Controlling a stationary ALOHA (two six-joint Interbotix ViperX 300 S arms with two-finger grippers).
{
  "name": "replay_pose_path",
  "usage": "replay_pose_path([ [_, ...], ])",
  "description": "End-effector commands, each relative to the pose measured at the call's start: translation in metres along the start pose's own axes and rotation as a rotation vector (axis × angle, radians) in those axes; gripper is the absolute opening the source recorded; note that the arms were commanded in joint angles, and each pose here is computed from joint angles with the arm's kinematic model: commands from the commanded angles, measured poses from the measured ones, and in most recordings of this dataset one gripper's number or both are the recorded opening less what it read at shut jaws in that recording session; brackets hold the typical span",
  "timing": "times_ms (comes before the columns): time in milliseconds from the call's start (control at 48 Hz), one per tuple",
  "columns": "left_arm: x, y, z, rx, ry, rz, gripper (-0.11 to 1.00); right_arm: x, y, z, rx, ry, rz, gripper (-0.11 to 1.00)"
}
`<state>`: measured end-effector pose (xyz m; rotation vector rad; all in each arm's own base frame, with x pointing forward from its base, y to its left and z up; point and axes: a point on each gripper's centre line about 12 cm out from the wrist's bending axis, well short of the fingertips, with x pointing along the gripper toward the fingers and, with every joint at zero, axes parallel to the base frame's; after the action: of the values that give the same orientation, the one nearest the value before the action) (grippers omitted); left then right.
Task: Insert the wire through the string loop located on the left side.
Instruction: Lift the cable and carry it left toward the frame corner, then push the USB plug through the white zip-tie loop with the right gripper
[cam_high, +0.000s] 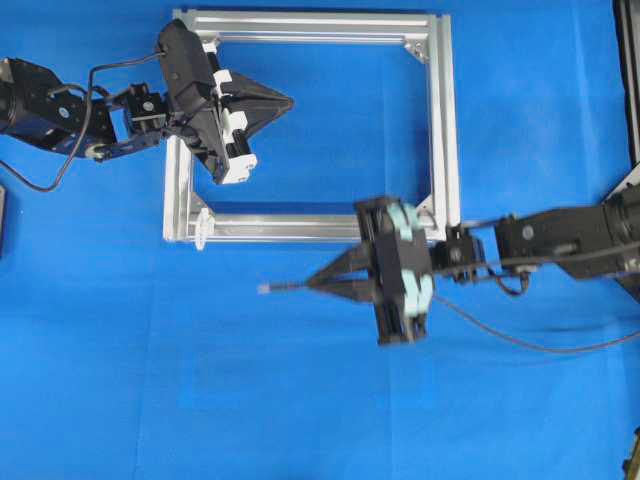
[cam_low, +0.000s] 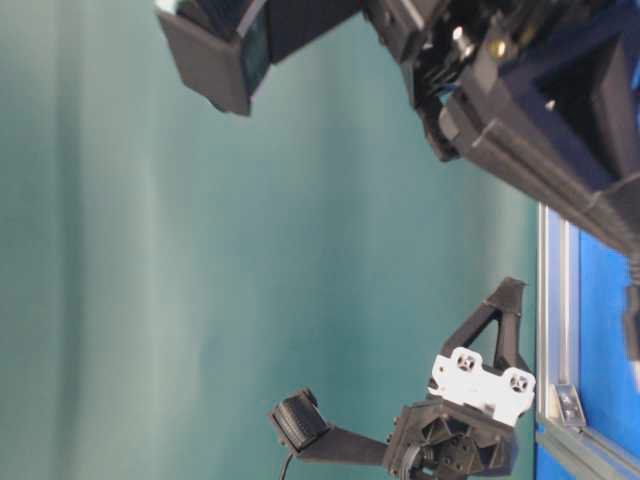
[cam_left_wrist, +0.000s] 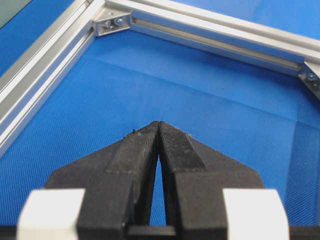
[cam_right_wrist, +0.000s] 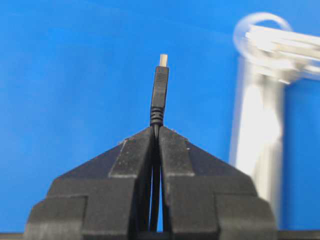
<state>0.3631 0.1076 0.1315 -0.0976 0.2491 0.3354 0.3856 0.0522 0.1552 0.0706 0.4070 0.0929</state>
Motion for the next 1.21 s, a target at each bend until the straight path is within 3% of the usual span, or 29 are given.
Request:
replay_pose_path([
  [0, -0.002, -0.002, 0.016, 0.0, -0.047, -0.007, 0.0, -0.007, -0.014, 0.016, 0.008, -0.046, -0.031, 0.0],
  [187, -0.002, -0.002, 0.016, 0.0, -0.047, -0.007, 0.0, -0.009, -0.037, 0.016, 0.019, -0.049, -0.087, 0.0],
  [583, -0.002, -0.002, 0.017, -0.001, -0.05, -0.006, 0.0, -0.007, -0.038, 0.015, 0.012, -0.035, -0.09, 0.0],
  [1187, -0.002, -0.002, 0.016, -0.001, -0.049, -0.007, 0.0, 0.05, -0.047, 0.016, 0.014, -0.021, -0.102, 0.0],
])
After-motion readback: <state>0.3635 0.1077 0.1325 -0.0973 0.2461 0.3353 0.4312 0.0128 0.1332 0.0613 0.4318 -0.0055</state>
